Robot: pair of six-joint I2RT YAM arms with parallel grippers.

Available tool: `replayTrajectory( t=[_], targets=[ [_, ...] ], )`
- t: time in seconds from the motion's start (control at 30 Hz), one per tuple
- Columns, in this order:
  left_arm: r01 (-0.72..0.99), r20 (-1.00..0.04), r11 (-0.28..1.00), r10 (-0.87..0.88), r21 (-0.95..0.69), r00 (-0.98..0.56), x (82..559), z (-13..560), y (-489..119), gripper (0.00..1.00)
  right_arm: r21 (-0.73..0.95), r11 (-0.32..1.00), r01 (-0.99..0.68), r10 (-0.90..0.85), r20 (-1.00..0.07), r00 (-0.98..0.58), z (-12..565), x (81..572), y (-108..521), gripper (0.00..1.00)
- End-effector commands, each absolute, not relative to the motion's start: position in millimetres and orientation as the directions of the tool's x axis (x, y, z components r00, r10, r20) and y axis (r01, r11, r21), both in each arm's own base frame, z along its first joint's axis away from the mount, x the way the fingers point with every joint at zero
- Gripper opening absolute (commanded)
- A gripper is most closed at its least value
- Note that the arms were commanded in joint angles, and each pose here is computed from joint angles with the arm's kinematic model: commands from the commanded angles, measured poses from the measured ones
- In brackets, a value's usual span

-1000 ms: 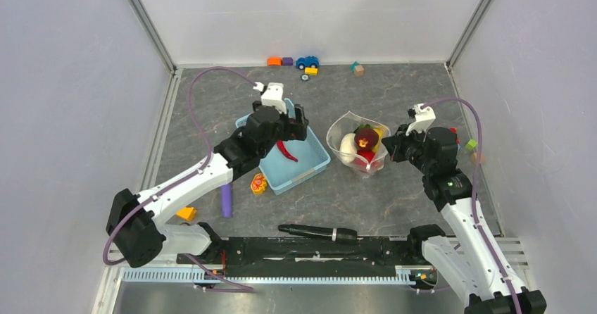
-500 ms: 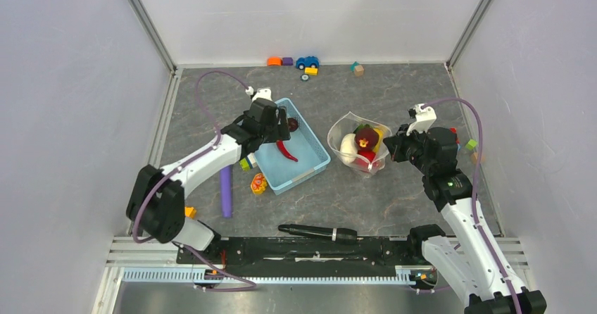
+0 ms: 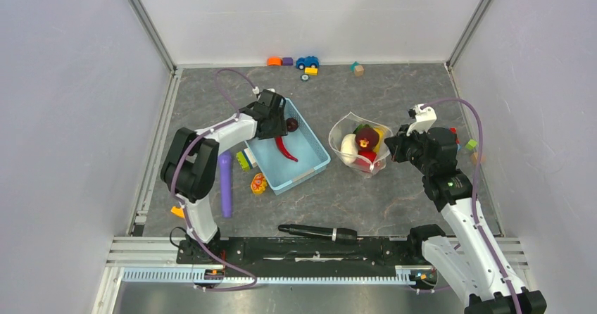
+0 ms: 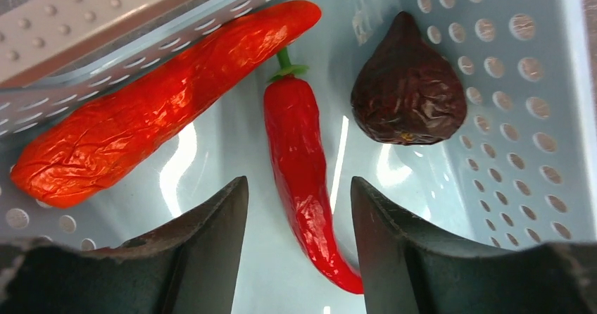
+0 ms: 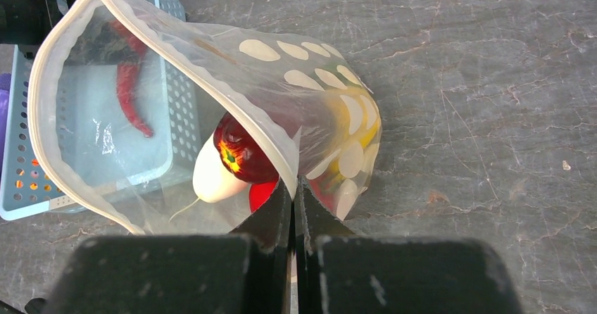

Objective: Place the food in the zip-top bag and seal the zipper
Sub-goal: Pick up the fake vegetable from the bin.

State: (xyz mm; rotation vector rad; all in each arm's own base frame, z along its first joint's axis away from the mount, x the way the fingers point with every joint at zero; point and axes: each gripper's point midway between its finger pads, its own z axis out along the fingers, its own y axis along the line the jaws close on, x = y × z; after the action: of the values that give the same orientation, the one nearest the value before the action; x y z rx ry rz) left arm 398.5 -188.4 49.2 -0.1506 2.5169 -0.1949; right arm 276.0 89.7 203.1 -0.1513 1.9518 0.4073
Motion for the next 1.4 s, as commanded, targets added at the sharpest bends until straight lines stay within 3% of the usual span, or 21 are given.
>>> replayTrajectory(
  t=[0.0,0.4,0.6,0.7,1.0,1.37],
  targets=[
    [-0.115,-0.578,0.982,-0.183,-0.152,-0.795,408,53,-183,0.61,0.183,0.943,-0.280,0.072,-0.928,-0.366,213,279,85,0.00],
    [-0.120,-0.542,0.986,-0.166,-0.119,-0.824,410,30,-184,0.41,0.185,0.942,-0.280,0.073,-0.927,-0.367,214,280,85,0.00],
    [-0.111,-0.549,0.986,-0.161,-0.123,-0.820,412,32,-185,0.22,0.183,0.942,-0.280,0.072,-0.929,-0.364,214,280,85,0.00],
    [-0.117,-0.562,0.985,-0.168,-0.126,-0.810,412,38,-184,0.03,0.186,0.940,-0.286,0.073,-0.929,-0.363,214,278,86,0.00],
    [-0.138,-0.672,0.965,-0.254,-0.222,-0.695,415,98,-181,0.02,0.185,0.941,-0.283,0.081,-0.936,-0.342,222,276,85,0.00],
    [0.070,-0.834,0.929,-0.291,-0.364,-0.469,393,223,-209,0.02,0.223,0.926,-0.303,0.099,-0.922,-0.374,223,279,93,0.00]
  ],
)
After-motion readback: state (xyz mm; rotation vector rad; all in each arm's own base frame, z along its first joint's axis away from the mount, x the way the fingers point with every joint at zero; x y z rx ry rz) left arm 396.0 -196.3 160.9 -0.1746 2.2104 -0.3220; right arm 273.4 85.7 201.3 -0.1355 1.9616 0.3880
